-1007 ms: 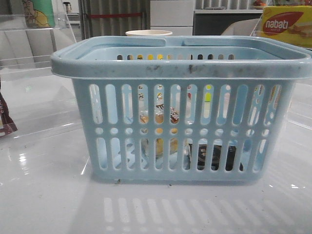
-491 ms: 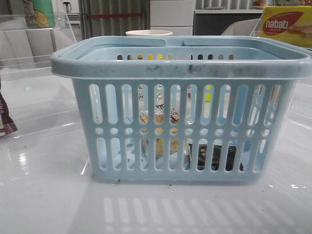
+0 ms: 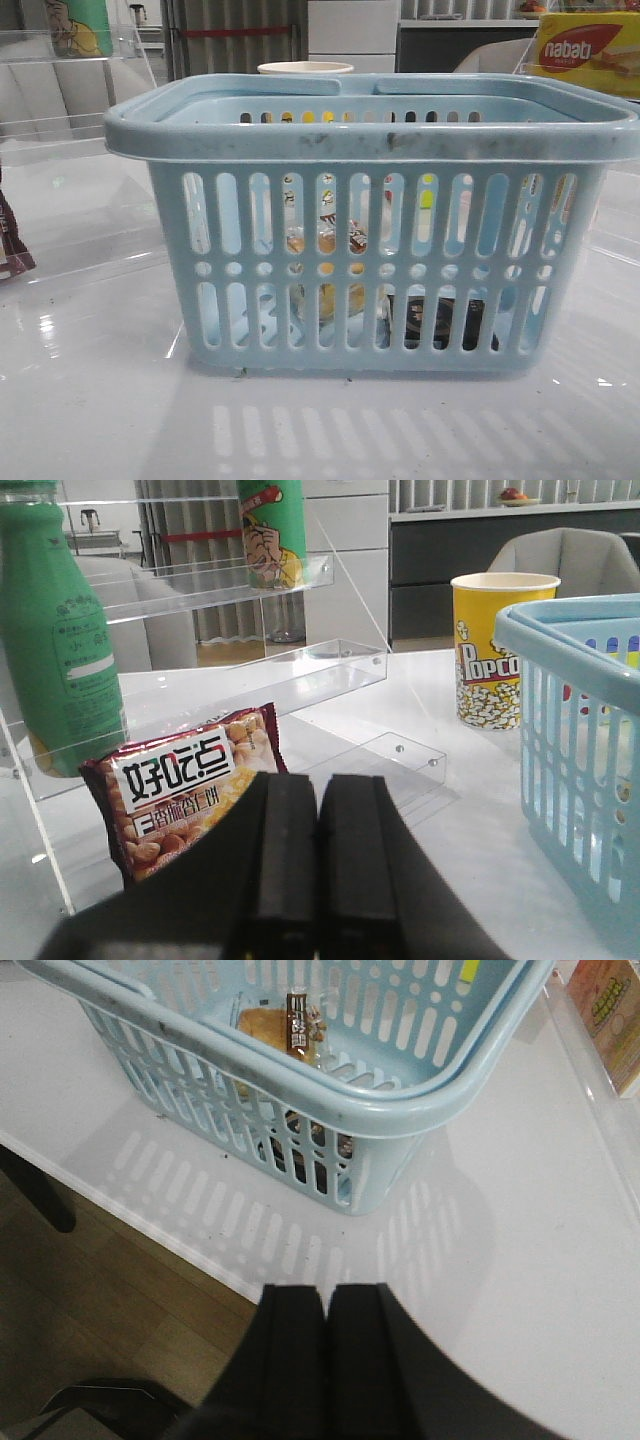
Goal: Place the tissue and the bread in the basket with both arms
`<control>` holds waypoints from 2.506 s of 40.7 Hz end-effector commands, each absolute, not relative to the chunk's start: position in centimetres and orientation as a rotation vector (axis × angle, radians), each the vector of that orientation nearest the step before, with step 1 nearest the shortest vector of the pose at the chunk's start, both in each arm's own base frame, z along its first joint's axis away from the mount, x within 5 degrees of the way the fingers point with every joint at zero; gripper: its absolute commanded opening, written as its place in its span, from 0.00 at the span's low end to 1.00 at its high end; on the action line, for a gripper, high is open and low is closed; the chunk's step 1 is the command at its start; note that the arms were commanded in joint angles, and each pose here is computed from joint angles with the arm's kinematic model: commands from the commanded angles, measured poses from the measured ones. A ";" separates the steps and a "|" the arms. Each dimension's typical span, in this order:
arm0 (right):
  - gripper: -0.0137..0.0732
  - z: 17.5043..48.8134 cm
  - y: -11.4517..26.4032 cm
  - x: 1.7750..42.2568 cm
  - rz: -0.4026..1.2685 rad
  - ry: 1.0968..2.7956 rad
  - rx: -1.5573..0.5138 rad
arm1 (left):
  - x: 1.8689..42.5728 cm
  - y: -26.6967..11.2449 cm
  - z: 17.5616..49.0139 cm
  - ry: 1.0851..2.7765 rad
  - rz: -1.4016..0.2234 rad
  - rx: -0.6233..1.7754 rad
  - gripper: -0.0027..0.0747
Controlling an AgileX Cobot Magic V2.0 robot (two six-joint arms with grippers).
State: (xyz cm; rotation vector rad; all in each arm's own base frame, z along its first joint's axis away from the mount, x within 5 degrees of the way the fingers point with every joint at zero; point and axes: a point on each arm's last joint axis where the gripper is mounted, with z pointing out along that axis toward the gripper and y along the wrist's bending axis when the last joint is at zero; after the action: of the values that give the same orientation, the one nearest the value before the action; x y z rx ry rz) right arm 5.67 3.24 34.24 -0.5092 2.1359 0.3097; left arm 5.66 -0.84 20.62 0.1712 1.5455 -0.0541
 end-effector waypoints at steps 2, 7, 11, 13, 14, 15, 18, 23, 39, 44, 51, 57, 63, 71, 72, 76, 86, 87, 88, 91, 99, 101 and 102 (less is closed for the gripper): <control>0.19 35.4 3.3 6.0 0.310 2.055 -0.487 | 5.4 -0.6 21.8 1.393 -0.058 0.120 0.15; 0.19 35.4 3.3 6.0 0.310 2.057 -0.488 | 5.3 -0.5 21.8 1.380 -0.035 0.099 0.15; 0.19 35.4 3.3 6.0 0.310 2.057 -0.488 | 5.3 -0.4 21.8 1.380 -0.030 0.095 0.15; 0.19 35.4 3.3 6.0 0.310 2.057 -0.488 | 5.3 -0.4 21.8 1.380 -0.030 0.095 0.15; 0.19 35.4 3.3 6.0 0.310 2.057 -0.488 | 5.3 -0.4 21.8 1.380 -0.030 0.095 0.15; 0.19 35.4 3.3 6.0 0.310 2.057 -0.488 | 5.3 -0.4 21.8 1.380 -0.030 0.095 0.15; 0.19 35.4 3.3 6.0 0.310 2.057 -0.488 | 5.3 -0.4 21.8 1.380 -0.030 0.095 0.15; 0.19 35.4 3.3 6.0 0.310 2.057 -0.488 | 5.4 -0.3 21.8 1.381 -0.009 0.078 0.15; 0.19 35.4 3.3 6.0 0.310 2.057 -0.488 | 5.4 -0.3 21.8 1.381 -0.007 0.076 0.15; 0.19 35.4 3.3 6.0 0.310 2.057 -0.488 | 5.4 -0.3 21.8 1.381 -0.007 0.076 0.15; 0.19 35.4 3.3 6.0 0.310 2.057 -0.488 | 5.4 -0.3 21.8 1.381 -0.007 0.076 0.15; 0.19 35.4 3.3 6.0 0.310 2.057 -0.488 | 5.4 -0.3 21.8 1.381 -0.007 0.076 0.15; 0.19 34.5 2.5 5.4 0.263 2.011 -0.408 | 5.4 -0.3 21.8 1.381 -0.007 0.076 0.15; 0.19 31.5 0.9 5.5 0.113 1.755 -0.127 | 5.4 -0.3 21.8 1.381 -0.007 0.076 0.15; 0.19 31.3 0.8 5.4 0.097 1.721 -0.102 | 5.4 -0.3 21.8 1.381 -0.007 0.076 0.15; 0.19 28.4 0.2 5.2 0.024 1.636 -0.015 | 5.4 -0.3 21.8 1.381 -0.007 0.076 0.15; 0.19 22.9 -0.3 5.3 -0.042 1.533 0.052 | 5.4 -0.3 21.8 1.381 -0.007 0.076 0.15; 0.19 22.6 -0.3 5.4 -0.043 1.526 0.053 | 5.4 -0.3 21.8 1.381 -0.007 0.076 0.15; 0.19 22.2 -0.3 5.4 -0.043 1.520 0.054 | 5.4 -0.3 21.8 1.381 -0.007 0.076 0.15; 0.19 21.6 -0.3 5.4 -0.047 1.476 0.055 | 5.4 -0.3 21.8 1.381 -0.007 0.076 0.15; 0.19 21.0 -0.4 5.4 -0.050 1.441 0.057 | 5.4 -0.3 21.8 1.384 -0.007 0.076 0.15; 0.19 21.0 -0.4 5.4 -0.050 1.438 0.057 | 5.4 -0.3 21.8 1.384 -0.007 0.076 0.15; 0.19 21.0 -0.4 5.4 -0.050 1.438 0.057 | 5.4 -0.3 21.8 1.384 -0.007 0.076 0.15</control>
State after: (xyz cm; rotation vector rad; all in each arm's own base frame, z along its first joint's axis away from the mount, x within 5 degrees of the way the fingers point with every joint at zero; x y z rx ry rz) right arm 5.67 -0.30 19.81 0.0543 1.5678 -0.0340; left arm 5.58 -0.38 21.16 0.1022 1.4805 0.0014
